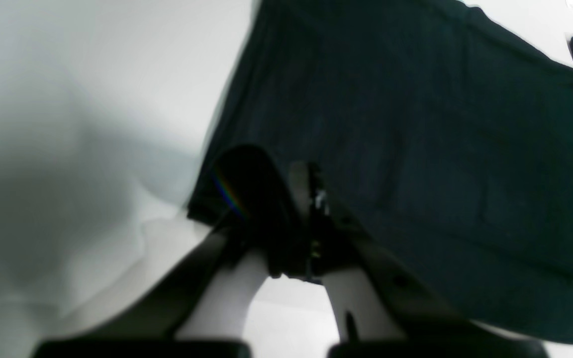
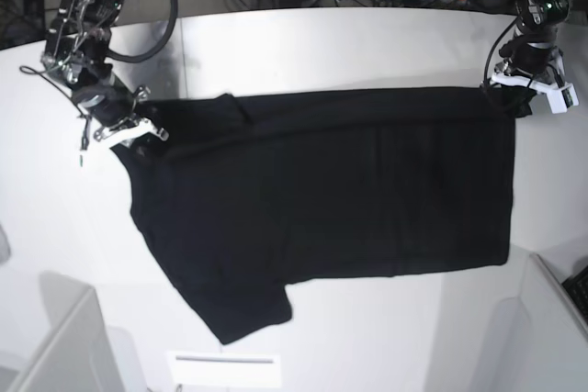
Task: Fold the T-shirt properly
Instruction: 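Lift the shirt's shoulder edge with both grippers and pull it back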
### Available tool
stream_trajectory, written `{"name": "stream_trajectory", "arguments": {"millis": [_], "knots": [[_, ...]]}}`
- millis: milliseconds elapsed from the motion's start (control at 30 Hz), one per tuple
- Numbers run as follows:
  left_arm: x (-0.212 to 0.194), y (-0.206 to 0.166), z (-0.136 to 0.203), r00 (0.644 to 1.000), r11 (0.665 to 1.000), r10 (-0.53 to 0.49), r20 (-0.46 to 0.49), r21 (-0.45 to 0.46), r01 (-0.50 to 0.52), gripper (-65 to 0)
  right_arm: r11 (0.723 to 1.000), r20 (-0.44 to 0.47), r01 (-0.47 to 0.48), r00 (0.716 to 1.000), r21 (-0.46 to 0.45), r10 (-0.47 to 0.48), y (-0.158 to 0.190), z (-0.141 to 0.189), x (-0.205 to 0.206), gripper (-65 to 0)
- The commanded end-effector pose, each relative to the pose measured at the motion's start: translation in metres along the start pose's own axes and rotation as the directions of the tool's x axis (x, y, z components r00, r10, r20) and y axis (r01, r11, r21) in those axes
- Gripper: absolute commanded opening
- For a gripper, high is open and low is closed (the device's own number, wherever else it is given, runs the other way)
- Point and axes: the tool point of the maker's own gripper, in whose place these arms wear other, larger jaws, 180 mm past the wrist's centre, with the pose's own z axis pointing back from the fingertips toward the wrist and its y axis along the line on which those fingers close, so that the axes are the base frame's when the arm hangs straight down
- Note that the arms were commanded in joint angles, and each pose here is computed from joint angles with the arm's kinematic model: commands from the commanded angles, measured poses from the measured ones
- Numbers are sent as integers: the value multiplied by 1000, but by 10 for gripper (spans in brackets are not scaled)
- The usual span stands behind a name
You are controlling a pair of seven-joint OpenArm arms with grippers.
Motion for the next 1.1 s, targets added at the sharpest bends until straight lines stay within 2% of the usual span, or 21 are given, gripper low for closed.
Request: {"name": "stream_trajectory", "arguments": {"millis": [0,500,767,1067], "knots": [[10,2,0,999,1000,-6,34,-1,6,-650,1000,37,-7,999,18,6,5,0,13,-650],[13,0,-18,999,999,34,16,-9,-33,-650,999,1,44,999,30,-44,2,-32,32,-650],[22,8,-28,998,997,-55,24,63,54,-650,997,-39,76,996,33,-75,0,-48,35,-650],[25,5,-40,999,998,-34,26,55,33,-650,993,-71,114,991,15,-112,-10,-63,37,-650]]}}
